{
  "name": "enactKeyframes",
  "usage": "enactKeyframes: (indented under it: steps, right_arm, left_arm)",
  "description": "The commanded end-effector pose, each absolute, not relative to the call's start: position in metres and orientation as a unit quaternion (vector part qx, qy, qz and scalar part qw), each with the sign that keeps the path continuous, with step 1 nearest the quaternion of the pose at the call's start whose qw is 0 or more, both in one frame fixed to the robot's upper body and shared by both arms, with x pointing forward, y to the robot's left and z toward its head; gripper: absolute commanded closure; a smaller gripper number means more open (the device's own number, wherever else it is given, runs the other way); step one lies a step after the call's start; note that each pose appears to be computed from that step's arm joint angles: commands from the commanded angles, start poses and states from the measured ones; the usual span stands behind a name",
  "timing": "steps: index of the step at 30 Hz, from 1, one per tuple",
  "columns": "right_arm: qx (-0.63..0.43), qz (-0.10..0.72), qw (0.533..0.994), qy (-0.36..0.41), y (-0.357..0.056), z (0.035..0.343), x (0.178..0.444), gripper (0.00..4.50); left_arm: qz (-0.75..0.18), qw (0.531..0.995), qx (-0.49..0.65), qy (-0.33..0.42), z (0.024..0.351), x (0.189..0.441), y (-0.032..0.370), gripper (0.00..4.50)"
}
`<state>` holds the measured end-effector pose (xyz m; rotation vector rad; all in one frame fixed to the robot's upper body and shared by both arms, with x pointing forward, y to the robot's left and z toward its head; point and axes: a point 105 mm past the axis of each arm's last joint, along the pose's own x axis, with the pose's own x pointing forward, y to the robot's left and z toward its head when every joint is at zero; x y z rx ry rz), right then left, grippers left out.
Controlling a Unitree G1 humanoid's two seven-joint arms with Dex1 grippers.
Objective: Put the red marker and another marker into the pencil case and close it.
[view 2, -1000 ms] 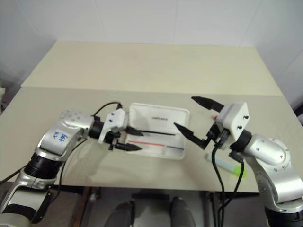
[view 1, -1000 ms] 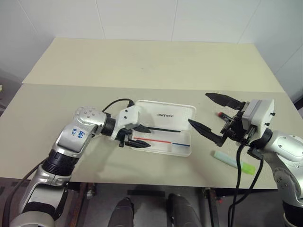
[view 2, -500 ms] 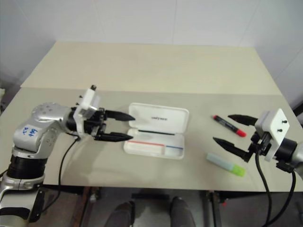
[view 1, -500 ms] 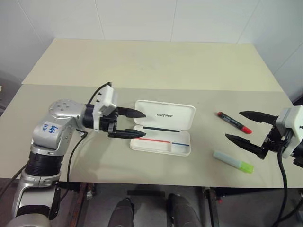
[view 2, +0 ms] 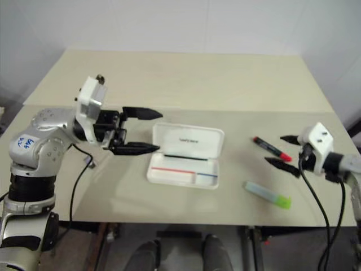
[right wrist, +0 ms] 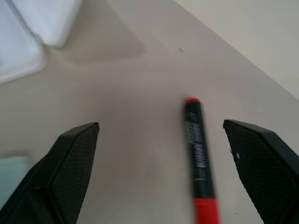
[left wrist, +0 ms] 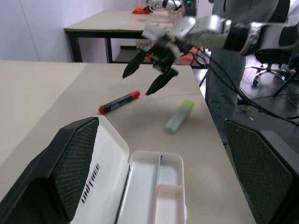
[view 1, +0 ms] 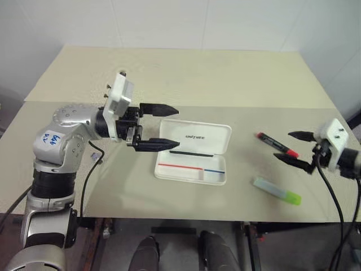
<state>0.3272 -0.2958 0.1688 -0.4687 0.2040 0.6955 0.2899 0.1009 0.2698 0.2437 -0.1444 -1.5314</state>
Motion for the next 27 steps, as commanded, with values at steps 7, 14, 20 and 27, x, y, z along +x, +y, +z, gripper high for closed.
enactKeyframes:
  steps: [7, 14, 20, 27]
  right_arm:
    - [-0.224, 0.339, 0.899, 0.162, -0.316, 0.136, 0.35, 0.0]
    - [-0.217, 0.318, 0.904, 0.184, -0.328, 0.127, 0.353, 0.0]
    - [-0.208, 0.318, 0.904, 0.196, -0.334, 0.121, 0.348, 1.63]
    - [-0.21, 0.333, 0.901, 0.184, -0.329, 0.126, 0.348, 3.92]
  left_arm:
    - [-0.696, 0.701, 0.141, -0.071, 0.285, 0.29, 0.117, 0.02]
    - [-0.697, 0.697, 0.156, -0.062, 0.286, 0.293, 0.128, 0.02]
    - [-0.696, 0.699, 0.154, -0.064, 0.285, 0.295, 0.131, 0.0]
    - [-0.696, 0.697, 0.16, -0.07, 0.284, 0.298, 0.13, 0.0]
